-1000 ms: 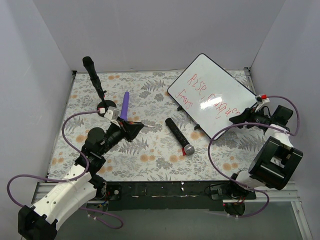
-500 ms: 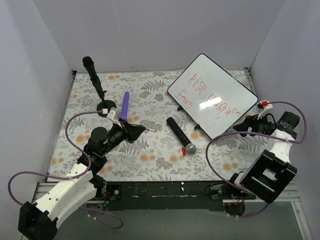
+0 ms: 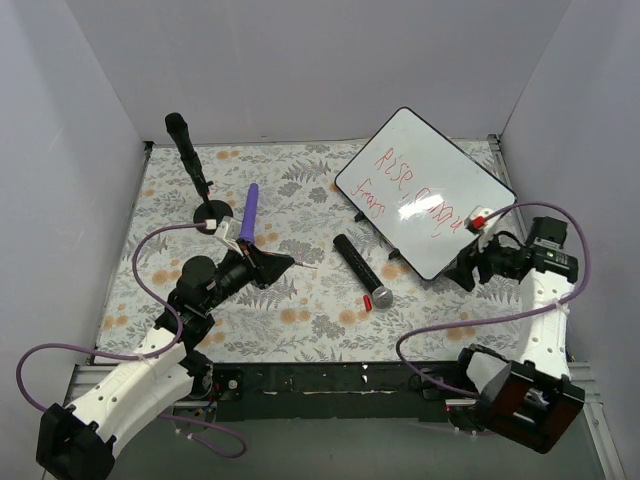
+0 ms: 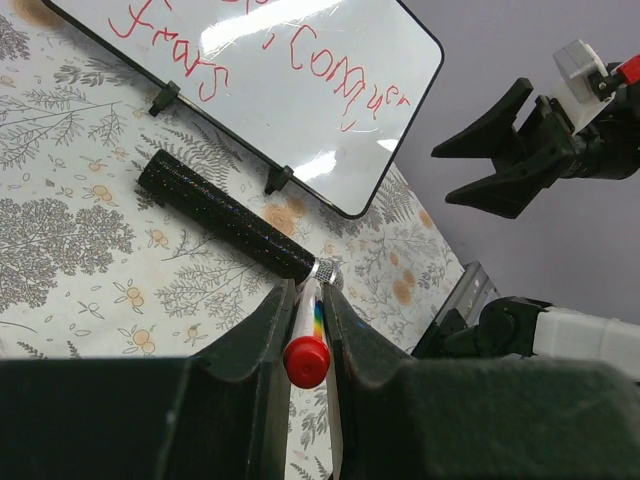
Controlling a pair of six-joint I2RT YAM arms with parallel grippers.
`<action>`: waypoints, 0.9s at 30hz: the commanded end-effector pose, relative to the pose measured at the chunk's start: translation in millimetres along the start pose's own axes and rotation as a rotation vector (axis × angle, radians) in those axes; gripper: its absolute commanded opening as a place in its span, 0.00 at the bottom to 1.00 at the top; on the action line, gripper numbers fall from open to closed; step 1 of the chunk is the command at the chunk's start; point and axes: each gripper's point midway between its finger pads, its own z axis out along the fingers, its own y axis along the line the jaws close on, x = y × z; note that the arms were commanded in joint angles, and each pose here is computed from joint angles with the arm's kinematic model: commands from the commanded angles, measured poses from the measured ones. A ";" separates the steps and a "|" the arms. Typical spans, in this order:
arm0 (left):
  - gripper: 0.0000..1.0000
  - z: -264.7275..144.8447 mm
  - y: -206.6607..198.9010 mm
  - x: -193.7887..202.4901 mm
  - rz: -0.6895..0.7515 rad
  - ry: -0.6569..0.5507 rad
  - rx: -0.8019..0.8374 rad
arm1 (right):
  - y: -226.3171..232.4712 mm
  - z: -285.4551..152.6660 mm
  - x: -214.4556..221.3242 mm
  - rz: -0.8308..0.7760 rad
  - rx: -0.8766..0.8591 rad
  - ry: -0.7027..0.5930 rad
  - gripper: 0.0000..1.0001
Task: Write a sentence on the whiteboard
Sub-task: Pick up the pen cap from the center of the board.
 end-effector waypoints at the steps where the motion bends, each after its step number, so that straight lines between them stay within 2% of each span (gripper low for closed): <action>1: 0.00 -2.5 -2.9 0.5 -0.042 -0.001 0.009 | 43.7 24.5 -8.0 -0.060 -0.152 0.063 0.76; 4: 0.00 -4.2 4.6 4.8 -0.063 0.006 -0.030 | 83.0 56.8 -20.6 -0.131 -0.270 0.082 0.75; 5: 0.00 -5.5 6.7 6.5 -0.076 0.009 -0.042 | 110.2 66.6 -23.4 -0.190 -0.360 0.099 0.75; 6: 0.00 -6.4 7.9 7.1 -0.084 0.008 -0.050 | 122.1 74.6 -22.4 -0.180 -0.412 0.118 0.74; 8: 0.00 -8.4 14.7 10.1 -0.103 0.006 -0.085 | 146.7 81.4 -23.8 -0.214 -0.514 0.148 0.70; 10: 0.00 -9.7 22.2 10.4 -0.121 -0.008 -0.124 | 158.4 93.5 -17.7 -0.221 -0.555 0.209 0.62; 14: 0.00 -12.9 31.9 13.8 -0.172 -0.027 -0.170 | 201.9 111.4 2.6 -0.253 -0.660 0.281 0.61; 21: 0.00 -9.9 41.0 14.2 -0.184 -0.031 -0.213 | 214.7 130.8 30.1 -0.241 -0.630 0.357 0.64; 27: 0.00 -7.0 43.2 17.6 -0.179 -0.017 -0.213 | 204.3 142.5 45.5 -0.248 -0.560 0.440 0.66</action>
